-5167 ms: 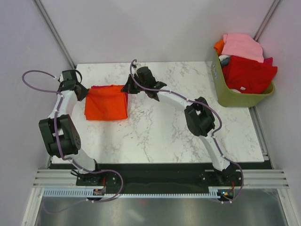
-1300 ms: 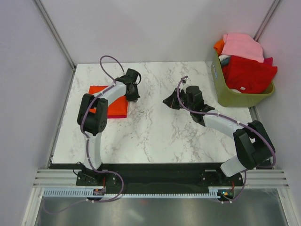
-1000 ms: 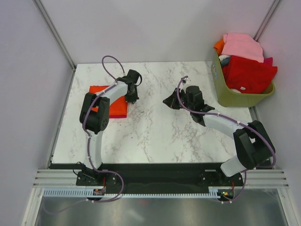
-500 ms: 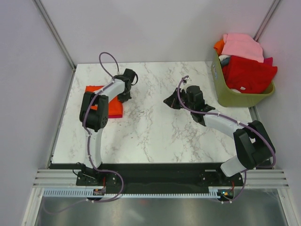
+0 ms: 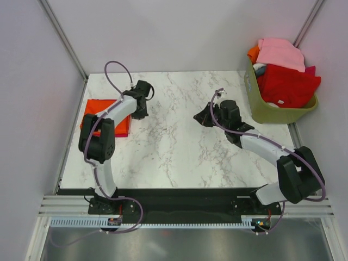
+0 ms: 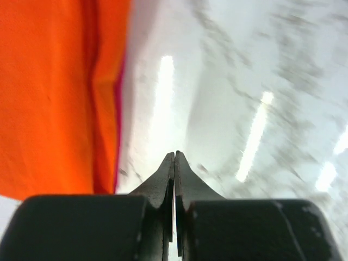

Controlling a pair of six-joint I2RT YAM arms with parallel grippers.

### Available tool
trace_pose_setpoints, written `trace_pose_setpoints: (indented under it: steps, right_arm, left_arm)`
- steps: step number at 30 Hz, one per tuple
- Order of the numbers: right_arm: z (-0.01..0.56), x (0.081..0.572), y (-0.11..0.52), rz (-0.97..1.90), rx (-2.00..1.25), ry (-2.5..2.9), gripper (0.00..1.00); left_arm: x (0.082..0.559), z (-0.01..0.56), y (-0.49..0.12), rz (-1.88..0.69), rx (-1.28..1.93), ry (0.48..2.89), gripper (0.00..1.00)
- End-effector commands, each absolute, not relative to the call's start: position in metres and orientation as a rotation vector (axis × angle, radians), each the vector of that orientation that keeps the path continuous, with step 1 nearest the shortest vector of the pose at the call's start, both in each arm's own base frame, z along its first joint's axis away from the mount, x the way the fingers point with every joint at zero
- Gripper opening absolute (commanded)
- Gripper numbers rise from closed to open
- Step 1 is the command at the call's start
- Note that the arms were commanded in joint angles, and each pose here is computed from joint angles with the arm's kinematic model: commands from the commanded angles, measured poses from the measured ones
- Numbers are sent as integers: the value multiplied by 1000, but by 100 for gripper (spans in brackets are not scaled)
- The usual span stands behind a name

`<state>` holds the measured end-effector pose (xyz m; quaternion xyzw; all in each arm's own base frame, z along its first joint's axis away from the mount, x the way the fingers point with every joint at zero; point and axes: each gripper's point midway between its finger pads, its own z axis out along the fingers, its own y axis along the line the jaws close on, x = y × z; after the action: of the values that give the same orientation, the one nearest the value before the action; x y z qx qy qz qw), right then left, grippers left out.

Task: Fold and stack the t-shirts
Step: Reset both grippers

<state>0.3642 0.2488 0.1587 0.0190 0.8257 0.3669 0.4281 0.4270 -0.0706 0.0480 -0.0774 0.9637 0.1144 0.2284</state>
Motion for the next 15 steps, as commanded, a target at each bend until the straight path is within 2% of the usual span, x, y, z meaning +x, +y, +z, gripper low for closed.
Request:
trace_pose_setpoints:
  steps: [1, 5, 6, 7, 9, 10, 11, 12, 14, 15]
  right_arm:
    - [188, 360, 232, 855, 50, 1983, 15]
    - [196, 345, 206, 748, 68, 1954, 15]
    - [187, 339, 197, 703, 65, 1966, 16]
    - [196, 330, 187, 679, 71, 1944, 17]
    - [185, 321, 164, 565, 94, 1948, 27]
    - [193, 311, 154, 544, 105, 1923, 38]
    - [192, 307, 144, 510, 127, 1910, 54]
    - [177, 301, 124, 415, 191, 1926, 78]
    - [167, 284, 98, 352, 314, 1908, 95]
    - [165, 280, 88, 318, 345, 1889, 98]
  left_arm:
    - [426, 118, -124, 23, -144, 2469, 2]
    - [393, 150, -149, -121, -128, 2360, 3]
    - [381, 143, -152, -136, -118, 2356, 4]
    - [371, 164, -158, -193, -118, 2296, 4]
    - [350, 152, -157, -217, -111, 2300, 7]
    - [344, 172, -162, -292, -109, 2229, 8]
    - [337, 172, -163, -322, -99, 2217, 10]
    - [324, 158, -160, -336, -84, 2231, 11]
    - [311, 172, -162, -423, -64, 2155, 15]
    - [300, 154, -158, -425, -67, 2177, 19]
